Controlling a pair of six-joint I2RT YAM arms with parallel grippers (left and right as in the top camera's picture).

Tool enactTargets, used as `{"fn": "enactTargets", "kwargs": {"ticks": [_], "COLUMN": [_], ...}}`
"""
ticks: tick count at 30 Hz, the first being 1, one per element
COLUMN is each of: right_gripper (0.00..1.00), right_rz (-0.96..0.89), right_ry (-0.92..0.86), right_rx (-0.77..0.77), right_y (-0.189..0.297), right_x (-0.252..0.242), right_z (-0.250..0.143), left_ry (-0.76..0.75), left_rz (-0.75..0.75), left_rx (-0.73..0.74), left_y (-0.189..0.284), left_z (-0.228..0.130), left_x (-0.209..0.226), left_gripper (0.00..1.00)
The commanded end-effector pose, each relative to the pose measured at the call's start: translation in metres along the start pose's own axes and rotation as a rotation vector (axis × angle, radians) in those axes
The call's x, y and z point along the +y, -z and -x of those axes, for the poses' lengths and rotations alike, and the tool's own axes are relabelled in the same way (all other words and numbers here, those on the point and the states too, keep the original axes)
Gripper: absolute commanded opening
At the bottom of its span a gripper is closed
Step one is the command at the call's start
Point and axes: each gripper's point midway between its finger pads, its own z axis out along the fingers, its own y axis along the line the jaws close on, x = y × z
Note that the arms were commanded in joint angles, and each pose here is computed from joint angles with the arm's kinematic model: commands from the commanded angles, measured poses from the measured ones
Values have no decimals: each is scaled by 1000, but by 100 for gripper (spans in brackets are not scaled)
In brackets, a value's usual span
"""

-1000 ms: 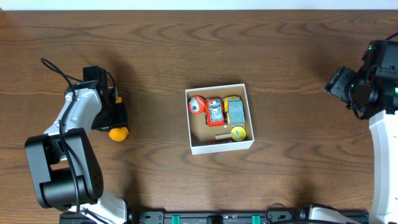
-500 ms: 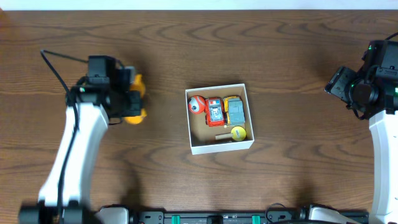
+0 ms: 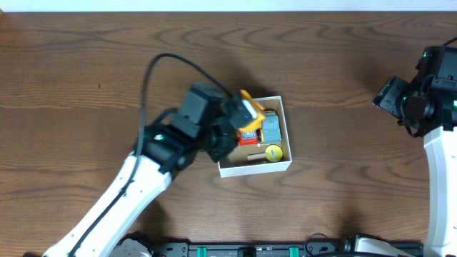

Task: Pack container
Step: 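Carry the orange toy over the box and lower it inside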

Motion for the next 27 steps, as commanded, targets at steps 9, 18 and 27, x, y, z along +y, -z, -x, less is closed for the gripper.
{"fn": "enactTargets", "kwargs": {"ticks": [9,18,27], "right_gripper": [71,71,71], "right_rz": [-5,-5,-5], "right_ry": [9,11,17], "right_rx": [6,6,6], "right_y": [-1,-1,-1], "right_x": [-2,-2,-2], "right_z": [-1,-1,-1], "left_ry": [-92,-85,-102], "left_rz": [-171,-171,-109], "left_rx": [250,307,271], "left_y": [-88,-98,-77], "left_z": [-39,-53,-42], "left_x": [-44,-43,-35], "left_gripper": [6,63,71]}}
